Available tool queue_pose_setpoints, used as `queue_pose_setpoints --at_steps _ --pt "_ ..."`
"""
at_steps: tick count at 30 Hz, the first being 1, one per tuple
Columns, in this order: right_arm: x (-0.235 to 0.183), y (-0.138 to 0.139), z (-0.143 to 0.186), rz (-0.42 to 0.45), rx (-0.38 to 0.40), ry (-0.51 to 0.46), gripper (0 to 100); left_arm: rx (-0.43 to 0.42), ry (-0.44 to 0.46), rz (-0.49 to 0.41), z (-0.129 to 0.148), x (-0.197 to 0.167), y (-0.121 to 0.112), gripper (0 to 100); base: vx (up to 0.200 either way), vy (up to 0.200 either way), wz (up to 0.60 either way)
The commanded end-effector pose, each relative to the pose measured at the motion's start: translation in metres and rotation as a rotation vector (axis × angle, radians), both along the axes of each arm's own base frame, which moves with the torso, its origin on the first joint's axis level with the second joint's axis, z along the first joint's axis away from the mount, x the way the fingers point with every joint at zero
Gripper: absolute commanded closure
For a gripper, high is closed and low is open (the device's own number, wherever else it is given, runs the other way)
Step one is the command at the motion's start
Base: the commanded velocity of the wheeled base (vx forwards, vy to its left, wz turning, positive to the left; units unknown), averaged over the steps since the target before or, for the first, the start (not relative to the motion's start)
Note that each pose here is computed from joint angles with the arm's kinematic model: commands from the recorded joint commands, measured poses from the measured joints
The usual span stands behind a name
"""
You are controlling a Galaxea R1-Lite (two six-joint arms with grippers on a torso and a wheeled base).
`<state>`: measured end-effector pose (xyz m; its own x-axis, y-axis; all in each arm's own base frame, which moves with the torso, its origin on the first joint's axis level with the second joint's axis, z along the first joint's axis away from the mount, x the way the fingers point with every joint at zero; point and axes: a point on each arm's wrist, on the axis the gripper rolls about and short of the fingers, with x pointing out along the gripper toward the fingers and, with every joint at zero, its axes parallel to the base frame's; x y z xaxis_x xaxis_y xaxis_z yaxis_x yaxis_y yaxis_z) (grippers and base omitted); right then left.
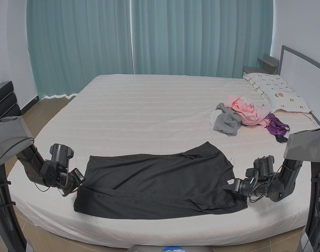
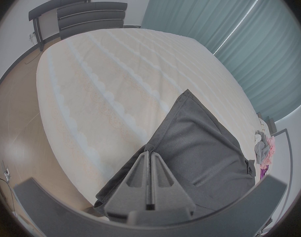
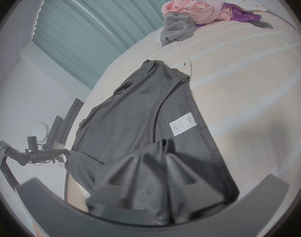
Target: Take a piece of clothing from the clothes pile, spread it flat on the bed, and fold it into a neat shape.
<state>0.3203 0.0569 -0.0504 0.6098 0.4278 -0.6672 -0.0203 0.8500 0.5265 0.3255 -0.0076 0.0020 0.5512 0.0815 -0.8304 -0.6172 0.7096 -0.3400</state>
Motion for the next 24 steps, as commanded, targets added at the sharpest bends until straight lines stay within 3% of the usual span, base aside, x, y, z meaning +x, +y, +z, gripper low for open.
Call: queue_pose_setpoints --at_steps 1,12,24 --pt "-0.002 -0.001 0.002 -0.004 0.007 -0.002 100 0.002 -0.007 -0.003 0.003 -0.002 -0.001 100 0.000 0.000 0.00" --pt "-0.018 -0.014 0.030 -0.031 0.034 -0.034 100 0.033 -0.038 -0.057 0.021 -0.009 -0.005 100 0.000 0.000 0.00" --pt "-0.054 -0.027 0.057 -0.048 0.076 -0.096 100 0.038 -0.052 -0.055 0.040 -0.032 -0.003 100 0.000 0.000 0.00"
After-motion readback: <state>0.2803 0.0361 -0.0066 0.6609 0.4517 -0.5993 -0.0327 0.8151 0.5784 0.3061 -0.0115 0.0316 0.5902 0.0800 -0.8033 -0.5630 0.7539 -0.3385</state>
